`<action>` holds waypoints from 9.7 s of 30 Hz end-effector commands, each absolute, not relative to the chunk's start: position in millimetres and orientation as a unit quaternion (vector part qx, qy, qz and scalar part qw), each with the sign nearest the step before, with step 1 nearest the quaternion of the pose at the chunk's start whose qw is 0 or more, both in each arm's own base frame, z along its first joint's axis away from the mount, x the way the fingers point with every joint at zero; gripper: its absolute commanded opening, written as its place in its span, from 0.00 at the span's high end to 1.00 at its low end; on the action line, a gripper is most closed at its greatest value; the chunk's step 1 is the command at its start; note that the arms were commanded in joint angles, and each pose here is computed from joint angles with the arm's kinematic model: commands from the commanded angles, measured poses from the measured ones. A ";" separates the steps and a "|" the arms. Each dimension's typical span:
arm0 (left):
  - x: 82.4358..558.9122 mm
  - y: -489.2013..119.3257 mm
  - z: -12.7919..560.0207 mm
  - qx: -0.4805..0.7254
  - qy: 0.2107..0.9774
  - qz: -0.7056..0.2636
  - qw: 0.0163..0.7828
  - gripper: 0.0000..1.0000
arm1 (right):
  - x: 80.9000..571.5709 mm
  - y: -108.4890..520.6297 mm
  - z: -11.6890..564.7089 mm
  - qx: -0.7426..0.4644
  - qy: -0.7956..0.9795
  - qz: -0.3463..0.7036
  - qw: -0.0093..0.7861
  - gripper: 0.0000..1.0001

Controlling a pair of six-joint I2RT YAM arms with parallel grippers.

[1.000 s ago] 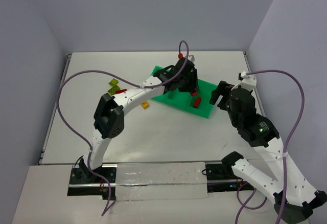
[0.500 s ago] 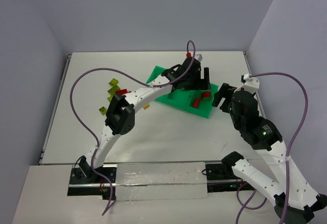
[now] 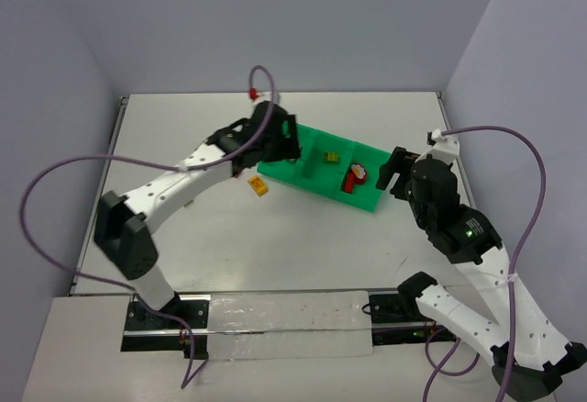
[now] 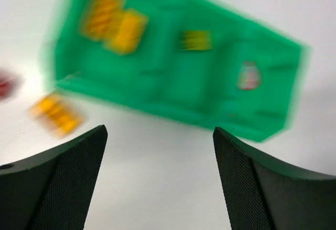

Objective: Sort the legos into containers by color

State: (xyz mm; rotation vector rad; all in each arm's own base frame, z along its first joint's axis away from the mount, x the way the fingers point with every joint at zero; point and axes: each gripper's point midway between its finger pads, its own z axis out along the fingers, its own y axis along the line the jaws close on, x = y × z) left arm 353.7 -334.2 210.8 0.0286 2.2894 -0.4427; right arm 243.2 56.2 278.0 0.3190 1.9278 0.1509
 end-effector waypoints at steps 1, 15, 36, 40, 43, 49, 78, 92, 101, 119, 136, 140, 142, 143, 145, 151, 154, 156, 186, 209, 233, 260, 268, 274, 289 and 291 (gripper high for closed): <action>350.6 -227.6 186.4 -0.046 0.907 -0.099 0.406 0.06 | 254.3 65.1 289.4 0.138 0.804 0.086 0.572 0.18; 344.9 -212.7 97.2 -0.183 0.928 -0.060 0.318 0.18 | 259.8 77.4 287.8 0.127 0.810 0.104 0.563 0.18; 376.2 -233.6 41.4 -0.212 0.930 -0.034 0.297 0.34 | 257.0 71.4 283.7 0.124 0.814 0.087 0.560 0.18; 370.5 -225.0 39.3 -0.218 0.929 -0.021 0.299 0.55 | 257.0 71.1 284.3 0.124 0.814 0.087 0.561 0.18; 367.1 -216.9 48.2 -0.224 0.924 -0.014 0.309 0.69 | 257.9 72.0 283.0 0.123 0.815 0.087 0.560 0.18; 356.8 -192.7 97.3 -0.238 0.904 -0.005 0.356 0.90 | 259.4 73.3 283.0 0.123 0.814 0.088 0.560 0.18; 440.3 -294.4 172.7 -0.101 0.903 -0.102 0.405 0.08 | 251.4 63.5 291.1 0.132 0.810 0.079 0.566 0.18; 397.7 -167.7 110.1 -0.206 0.913 -0.018 0.350 0.03 | 260.1 76.2 286.1 0.121 0.814 0.095 0.560 0.18; 421.1 -159.7 80.6 -0.290 0.903 0.021 0.317 0.11 | 258.4 75.0 287.2 0.120 0.815 0.094 0.559 0.18; 427.0 -157.3 22.2 -0.337 0.903 0.036 0.265 0.32 | 255.0 71.7 286.8 0.121 0.816 0.088 0.558 0.18; 421.7 -168.7 170.4 -0.248 0.881 -0.071 0.396 0.97 | 255.0 72.8 288.1 0.124 0.813 0.095 0.561 0.18; 420.4 -202.6 191.4 -0.173 0.884 -0.101 0.423 0.99 | 256.3 75.7 286.2 0.126 0.814 0.101 0.559 0.18; 418.7 -228.0 194.4 -0.133 0.889 -0.114 0.423 1.00 | 256.0 75.6 287.0 0.126 0.814 0.102 0.559 0.18; 417.0 -241.0 195.7 -0.113 0.891 -0.120 0.423 1.00 | 255.8 75.6 287.4 0.126 0.814 0.102 0.559 0.18; 412.0 -266.1 197.7 -0.077 0.893 -0.134 0.422 1.00 | 254.7 73.0 289.5 0.129 0.811 0.099 0.561 0.18; 383.0 -378.6 202.3 0.032 0.890 -0.240 0.385 1.00 | 248.6 58.0 304.8 0.152 0.790 0.089 0.587 0.18; 368.5 -415.0 203.2 0.058 0.887 -0.274 0.366 1.00 | 245.3 53.7 310.6 0.159 0.782 0.090 0.595 0.18; 362.1 -442.0 204.3 0.077 0.882 -0.297 0.358 1.00 | 243.7 51.4 312.0 0.160 0.781 0.087 0.597 0.18; 355.7 -499.4 229.6 0.119 0.863 -0.343 0.350 0.07 | 240.8 51.8 310.1 0.156 0.785 0.089 0.593 0.18; 406.6 -116.8 108.4 -0.326 0.900 0.017 0.288 0.10 | 244.3 60.9 305.2 0.147 0.788 0.105 0.589 0.18; 436.5 -107.6 50.7 -0.482 0.839 0.039 0.249 0.02 | 247.5 62.8 308.5 0.136 0.792 0.099 0.587 0.18; 460.1 -116.7 37.4 -0.369 0.893 -0.007 0.258 0.01 | 250.8 70.1 301.7 0.132 0.800 0.107 0.575 0.18; 458.7 -152.0 47.5 -0.295 0.912 -0.040 0.281 0.01 | 251.4 73.2 301.1 0.132 0.800 0.115 0.574 0.18; 457.0 -176.7 49.9 -0.248 0.924 -0.048 0.286 0.02 | 250.0 71.8 301.6 0.133 0.800 0.113 0.574 0.18; 454.1 -145.5 65.1 -0.136 0.938 0.043 0.317 0.01 | 248.6 70.7 300.7 0.134 0.799 0.113 0.575 0.18; 452.8 -144.6 61.7 -0.119 0.941 0.047 0.313 0.01 | 249.1 70.9 301.1 0.133 0.799 0.113 0.575 0.18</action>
